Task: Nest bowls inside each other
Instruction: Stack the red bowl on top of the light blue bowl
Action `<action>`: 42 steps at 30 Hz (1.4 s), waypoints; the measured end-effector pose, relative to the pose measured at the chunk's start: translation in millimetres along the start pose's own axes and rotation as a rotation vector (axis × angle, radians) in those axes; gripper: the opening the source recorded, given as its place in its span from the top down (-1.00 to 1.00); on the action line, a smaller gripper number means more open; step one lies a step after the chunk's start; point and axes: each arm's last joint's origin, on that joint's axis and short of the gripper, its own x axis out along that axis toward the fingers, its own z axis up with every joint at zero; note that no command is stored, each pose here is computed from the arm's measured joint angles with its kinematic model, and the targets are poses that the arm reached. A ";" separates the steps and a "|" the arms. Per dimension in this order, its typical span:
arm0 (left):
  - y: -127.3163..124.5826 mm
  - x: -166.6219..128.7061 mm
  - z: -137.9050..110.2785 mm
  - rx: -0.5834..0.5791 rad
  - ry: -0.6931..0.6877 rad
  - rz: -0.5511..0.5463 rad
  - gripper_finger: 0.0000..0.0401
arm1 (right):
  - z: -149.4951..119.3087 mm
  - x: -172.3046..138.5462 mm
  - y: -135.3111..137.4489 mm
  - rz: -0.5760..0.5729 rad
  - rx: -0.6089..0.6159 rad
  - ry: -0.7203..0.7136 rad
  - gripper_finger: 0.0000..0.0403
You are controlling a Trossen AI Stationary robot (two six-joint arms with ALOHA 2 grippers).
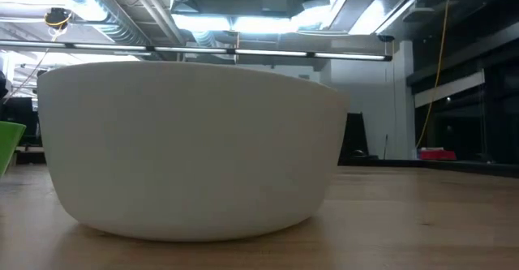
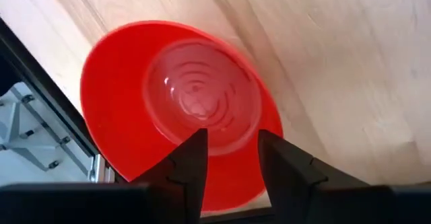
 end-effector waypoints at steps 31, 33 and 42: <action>-0.2 0.4 -0.1 0.008 0.002 -0.003 0.28 | 11.2 -10.1 -6.3 -0.074 0.023 -0.058 0.24; -0.2 0.4 -0.1 0.008 0.002 -0.002 0.28 | 11.2 -5.7 -9.4 -0.072 0.020 -0.047 0.26; -0.7 0.4 0.0 -0.001 0.001 -0.021 0.28 | 11.9 9.8 -19.1 -0.040 0.045 -0.039 0.35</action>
